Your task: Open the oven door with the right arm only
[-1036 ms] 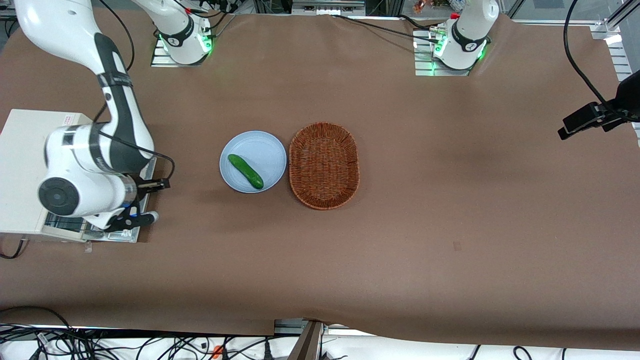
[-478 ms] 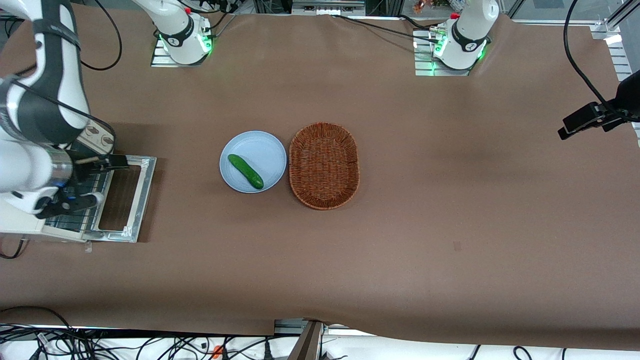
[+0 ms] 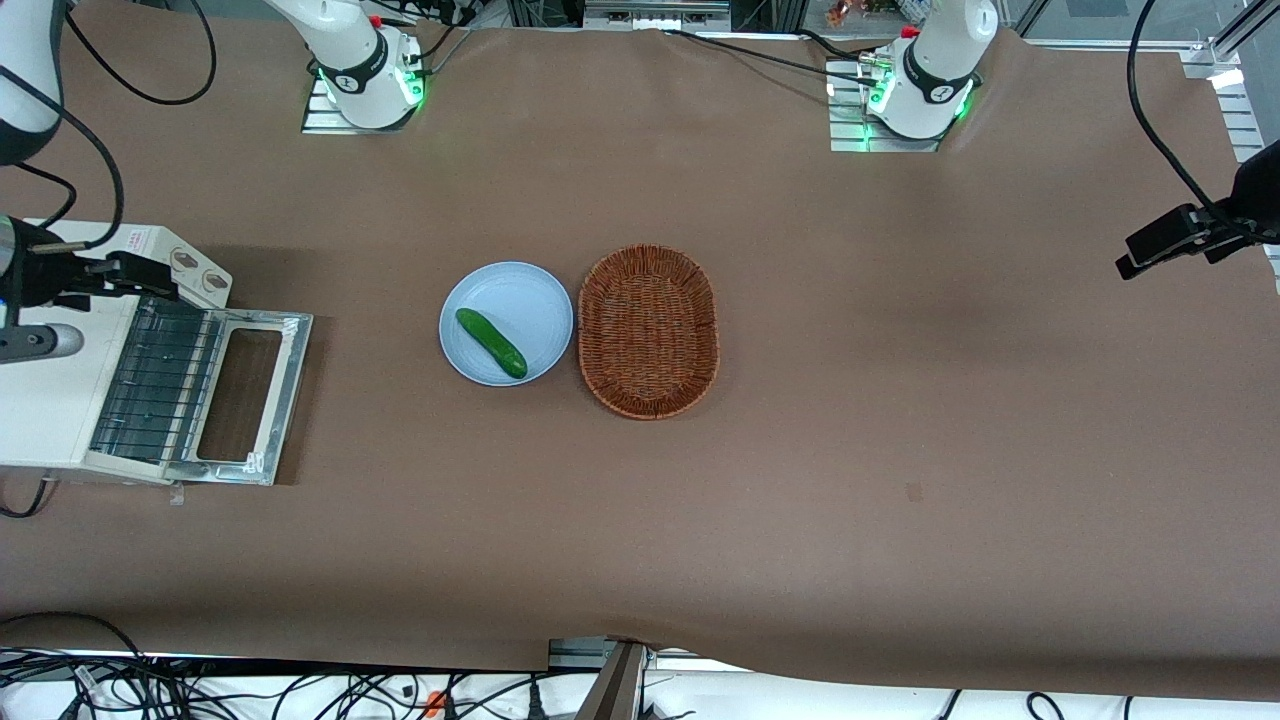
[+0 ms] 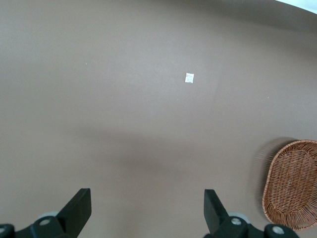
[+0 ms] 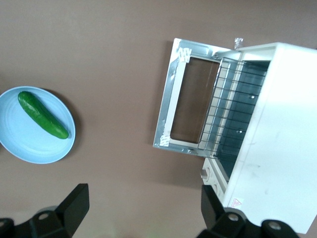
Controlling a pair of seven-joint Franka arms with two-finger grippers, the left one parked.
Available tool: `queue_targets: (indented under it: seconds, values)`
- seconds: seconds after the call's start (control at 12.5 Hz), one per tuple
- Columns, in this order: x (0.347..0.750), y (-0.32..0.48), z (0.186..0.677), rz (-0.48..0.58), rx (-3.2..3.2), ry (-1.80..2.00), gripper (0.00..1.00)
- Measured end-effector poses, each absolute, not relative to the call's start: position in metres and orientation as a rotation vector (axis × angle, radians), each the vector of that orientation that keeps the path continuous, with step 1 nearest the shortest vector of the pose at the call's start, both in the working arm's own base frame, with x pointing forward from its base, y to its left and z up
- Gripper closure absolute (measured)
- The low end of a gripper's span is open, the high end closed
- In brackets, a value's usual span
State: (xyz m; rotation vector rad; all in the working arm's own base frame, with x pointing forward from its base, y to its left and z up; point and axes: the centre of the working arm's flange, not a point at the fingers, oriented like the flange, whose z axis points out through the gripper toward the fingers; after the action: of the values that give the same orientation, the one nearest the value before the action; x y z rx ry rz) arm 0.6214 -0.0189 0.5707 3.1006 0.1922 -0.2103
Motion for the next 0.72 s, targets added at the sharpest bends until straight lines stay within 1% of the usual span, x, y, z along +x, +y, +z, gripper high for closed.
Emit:
queue_targets:
  seconds: [0.16,0.24,0.48,0.72]
  values:
    - [0.611,-0.03,0.571,-0.111,3.108,0.169,0.0]
    - [0.603,-0.034,0.571,-0.078,3.112,0.162,0.0]
    - [0.584,-0.036,0.586,-0.028,3.12,0.133,0.0]
    - [0.578,-0.035,0.597,-0.003,3.121,0.135,0.0]
